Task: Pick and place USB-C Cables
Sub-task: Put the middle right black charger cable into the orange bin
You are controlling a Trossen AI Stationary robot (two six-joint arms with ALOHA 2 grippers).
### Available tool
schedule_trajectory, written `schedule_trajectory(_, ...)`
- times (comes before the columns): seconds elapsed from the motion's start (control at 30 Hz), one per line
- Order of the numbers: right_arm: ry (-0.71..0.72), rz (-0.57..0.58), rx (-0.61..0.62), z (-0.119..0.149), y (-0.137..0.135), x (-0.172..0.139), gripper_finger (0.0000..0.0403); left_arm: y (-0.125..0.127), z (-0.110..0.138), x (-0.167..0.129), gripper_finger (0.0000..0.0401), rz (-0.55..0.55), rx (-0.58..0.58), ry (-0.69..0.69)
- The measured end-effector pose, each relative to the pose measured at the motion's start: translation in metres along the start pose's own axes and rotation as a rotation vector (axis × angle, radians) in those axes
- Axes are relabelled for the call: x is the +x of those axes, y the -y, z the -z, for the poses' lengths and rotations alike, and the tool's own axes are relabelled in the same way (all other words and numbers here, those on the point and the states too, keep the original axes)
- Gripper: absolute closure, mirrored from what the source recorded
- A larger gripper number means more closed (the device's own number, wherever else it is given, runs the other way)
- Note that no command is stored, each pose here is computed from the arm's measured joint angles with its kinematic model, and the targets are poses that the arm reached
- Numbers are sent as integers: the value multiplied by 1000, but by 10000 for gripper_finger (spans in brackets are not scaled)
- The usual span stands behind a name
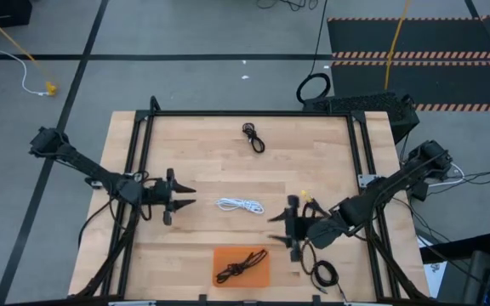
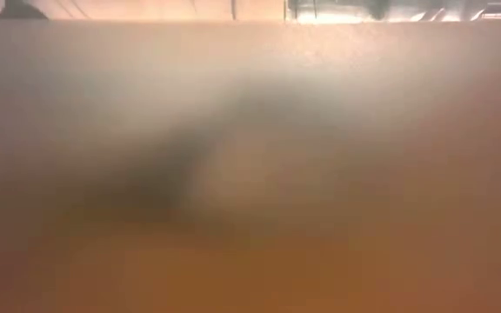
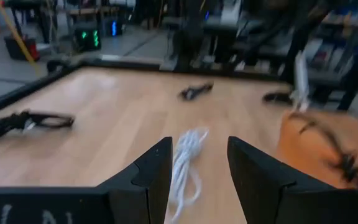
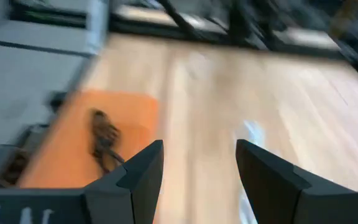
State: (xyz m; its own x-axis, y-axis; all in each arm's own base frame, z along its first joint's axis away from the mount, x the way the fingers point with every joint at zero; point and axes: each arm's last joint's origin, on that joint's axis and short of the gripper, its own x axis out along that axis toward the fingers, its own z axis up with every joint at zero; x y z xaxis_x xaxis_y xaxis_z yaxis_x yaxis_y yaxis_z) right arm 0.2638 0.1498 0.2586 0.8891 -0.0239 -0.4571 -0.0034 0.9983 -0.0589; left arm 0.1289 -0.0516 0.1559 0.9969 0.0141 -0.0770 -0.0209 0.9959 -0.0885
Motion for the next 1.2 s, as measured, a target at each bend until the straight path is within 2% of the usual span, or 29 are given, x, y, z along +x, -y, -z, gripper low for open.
schedule_trajectory(0.1,-77,120,106,8,10,-6,207,1,-8,0,244,6,-14,76)
schedule_trajectory(0.23,-203,217,257,21,24,-11,207,1,-14,-1,244,14,-57,136)
schedule_trajectory(0.4,-258,284,400,37,33,-15,207,2,-17,-1,244,24,-57,161)
schedule_trajectory(0.53,-258,297,468,45,37,-20,207,-1,-21,-2,244,-38,-149,205)
schedule_trajectory(0.6,-260,284,501,47,39,-24,207,1,-23,-2,244,0,-182,217)
schedule_trajectory(0.7,-276,255,529,51,41,-29,207,3,-23,-2,244,66,-163,210)
schedule_trajectory(0.9,-283,223,523,56,45,-36,207,0,-25,-3,244,-18,-261,243)
schedule_trajectory(1.03,-303,222,521,65,47,-38,206,-1,-25,-3,244,-29,-397,250)
schedule_trajectory(1.2,-384,197,605,82,49,-37,206,-1,-25,-3,244,0,-551,250)
